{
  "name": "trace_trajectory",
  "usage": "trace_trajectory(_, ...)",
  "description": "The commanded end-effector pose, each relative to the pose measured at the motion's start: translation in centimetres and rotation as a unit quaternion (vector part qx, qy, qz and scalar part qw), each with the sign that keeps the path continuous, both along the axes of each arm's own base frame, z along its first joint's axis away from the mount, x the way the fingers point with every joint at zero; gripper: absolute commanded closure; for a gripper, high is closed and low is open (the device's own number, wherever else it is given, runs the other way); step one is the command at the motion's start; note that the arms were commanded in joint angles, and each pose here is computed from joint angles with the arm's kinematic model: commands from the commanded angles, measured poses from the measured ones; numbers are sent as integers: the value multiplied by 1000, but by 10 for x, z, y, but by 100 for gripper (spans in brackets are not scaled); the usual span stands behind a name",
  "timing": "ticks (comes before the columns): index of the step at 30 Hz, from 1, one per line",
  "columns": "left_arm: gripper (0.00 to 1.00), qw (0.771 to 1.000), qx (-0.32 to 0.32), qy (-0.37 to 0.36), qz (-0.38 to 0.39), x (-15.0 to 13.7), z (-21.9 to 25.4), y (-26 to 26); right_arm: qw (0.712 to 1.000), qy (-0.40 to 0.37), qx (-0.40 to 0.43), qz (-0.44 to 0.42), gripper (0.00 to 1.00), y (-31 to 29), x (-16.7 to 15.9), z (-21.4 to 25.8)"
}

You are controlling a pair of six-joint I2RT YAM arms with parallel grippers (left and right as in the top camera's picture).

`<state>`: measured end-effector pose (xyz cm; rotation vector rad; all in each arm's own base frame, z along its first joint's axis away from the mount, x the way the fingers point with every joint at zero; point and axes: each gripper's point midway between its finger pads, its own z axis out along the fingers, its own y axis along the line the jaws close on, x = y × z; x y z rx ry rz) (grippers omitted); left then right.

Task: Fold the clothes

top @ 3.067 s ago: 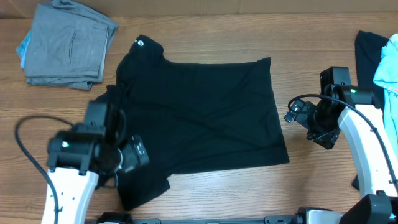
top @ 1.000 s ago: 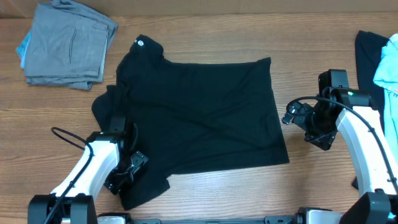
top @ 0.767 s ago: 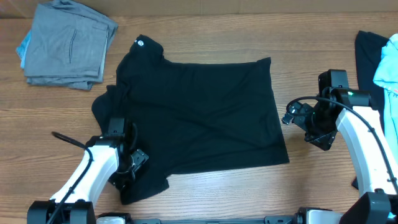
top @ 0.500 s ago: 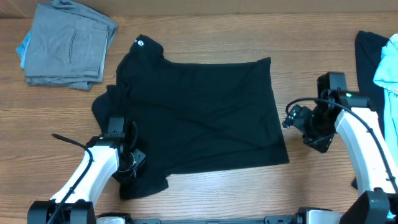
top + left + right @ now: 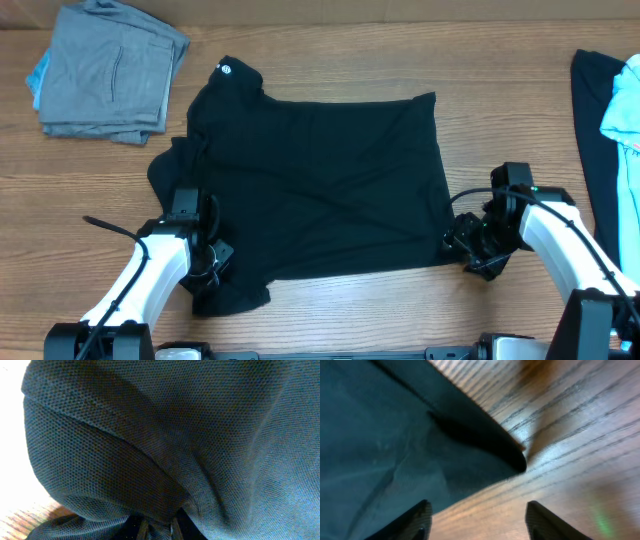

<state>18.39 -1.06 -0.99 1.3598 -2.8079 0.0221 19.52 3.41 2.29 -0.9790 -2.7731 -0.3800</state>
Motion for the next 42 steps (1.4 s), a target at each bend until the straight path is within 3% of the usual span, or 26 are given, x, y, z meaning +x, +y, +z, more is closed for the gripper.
trace_trajectory(1,85,995,-74,73,-11,-42,-25,-25,1000,-7,9,-11,44,3,-2,-5)
trace_trajectory(7,86,994,-76,72,-21,-42,-25,-25,999,-33,7,-11,39,2,8,-10)
trace_trajectory(14,87,994,-77,72,-25,-42,-25,-25,999,-47,4,-11,41,0,14,-13)
trace_trajectory(21,96,993,-90,71,-30,-42,-24,-30,999,-22,-5,-34,70,-2,4,-23)
trace_trajectory(24,96,992,-91,79,-29,-45,-23,-30,999,-20,-5,-37,93,-2,4,-22)
trace_trajectory(25,96,992,-93,83,-28,-46,-22,-30,999,-18,-6,-43,96,-2,4,-21)
trace_trajectory(33,96,987,-106,100,-68,-41,8,-34,997,-34,-30,-58,96,-11,17,7)
trace_trajectory(38,96,989,-60,120,-69,-45,40,-18,991,-53,-92,-75,96,-32,21,45)
trace_trajectory(42,96,992,-32,99,-72,-40,59,-8,989,-84,-94,-78,96,-33,23,71)
